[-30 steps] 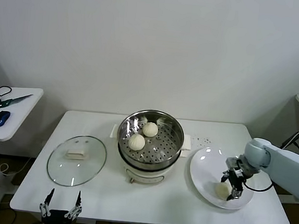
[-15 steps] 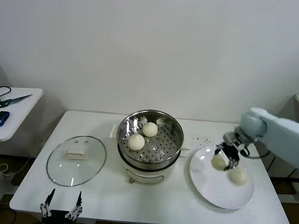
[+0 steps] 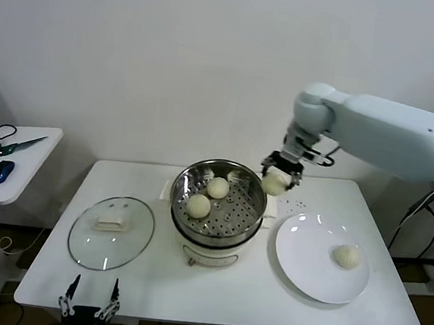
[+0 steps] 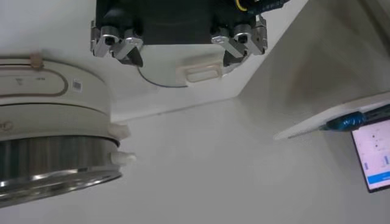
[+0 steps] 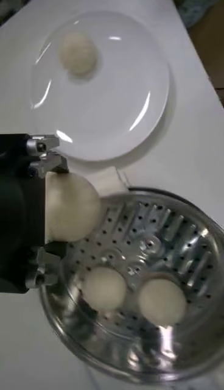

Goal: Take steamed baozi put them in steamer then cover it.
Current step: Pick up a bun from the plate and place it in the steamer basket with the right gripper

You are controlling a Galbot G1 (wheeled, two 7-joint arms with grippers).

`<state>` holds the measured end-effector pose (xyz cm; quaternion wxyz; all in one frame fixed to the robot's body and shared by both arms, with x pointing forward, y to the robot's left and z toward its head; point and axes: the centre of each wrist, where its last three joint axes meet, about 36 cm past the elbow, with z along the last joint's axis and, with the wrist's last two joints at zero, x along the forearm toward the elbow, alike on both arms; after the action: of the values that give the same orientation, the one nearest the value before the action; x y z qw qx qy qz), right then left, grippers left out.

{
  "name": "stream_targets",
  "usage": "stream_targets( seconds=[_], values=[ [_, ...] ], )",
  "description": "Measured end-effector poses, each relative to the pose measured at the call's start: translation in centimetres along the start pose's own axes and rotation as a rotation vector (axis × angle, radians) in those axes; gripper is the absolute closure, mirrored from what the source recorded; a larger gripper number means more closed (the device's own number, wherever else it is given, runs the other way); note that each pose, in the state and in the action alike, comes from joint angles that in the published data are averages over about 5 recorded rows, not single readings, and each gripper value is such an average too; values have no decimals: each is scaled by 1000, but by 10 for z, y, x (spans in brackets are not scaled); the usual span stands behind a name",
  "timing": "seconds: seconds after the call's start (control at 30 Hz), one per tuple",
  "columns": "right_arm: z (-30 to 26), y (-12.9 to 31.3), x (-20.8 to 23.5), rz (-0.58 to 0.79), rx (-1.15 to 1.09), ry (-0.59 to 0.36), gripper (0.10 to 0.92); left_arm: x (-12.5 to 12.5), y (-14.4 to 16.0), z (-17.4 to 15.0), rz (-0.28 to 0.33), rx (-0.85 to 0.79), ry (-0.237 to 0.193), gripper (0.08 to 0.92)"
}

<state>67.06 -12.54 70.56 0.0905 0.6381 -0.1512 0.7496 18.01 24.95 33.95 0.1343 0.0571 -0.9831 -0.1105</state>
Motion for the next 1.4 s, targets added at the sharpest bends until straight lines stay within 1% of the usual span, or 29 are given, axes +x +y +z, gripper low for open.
stream_targets(
  seconds=[0.2, 0.4, 0.7, 0.9, 0.97, 1.13, 1.4],
  values=[
    [-37, -54, -20, -32, 172, -12, 310, 1, 0, 3, 2, 1, 3, 177],
    [-65, -77, -50, -65, 275, -41, 310, 4, 1, 9, 3, 7, 19, 177],
    [-90, -87, -91, -100, 347, -96, 303, 6, 3, 16, 0, 17, 36, 177],
    [-99, -89, -105, -112, 367, -114, 300, 5, 2, 19, 1, 20, 39, 177],
    [-102, -89, -107, -116, 370, -117, 284, 4, 2, 19, 2, 20, 39, 177],
    [-104, -91, -110, -123, 381, -113, 209, 3, 2, 19, 2, 20, 39, 177],
    [-93, -91, -93, -106, 367, -85, 199, 4, 2, 20, 1, 20, 40, 177]
  ],
)
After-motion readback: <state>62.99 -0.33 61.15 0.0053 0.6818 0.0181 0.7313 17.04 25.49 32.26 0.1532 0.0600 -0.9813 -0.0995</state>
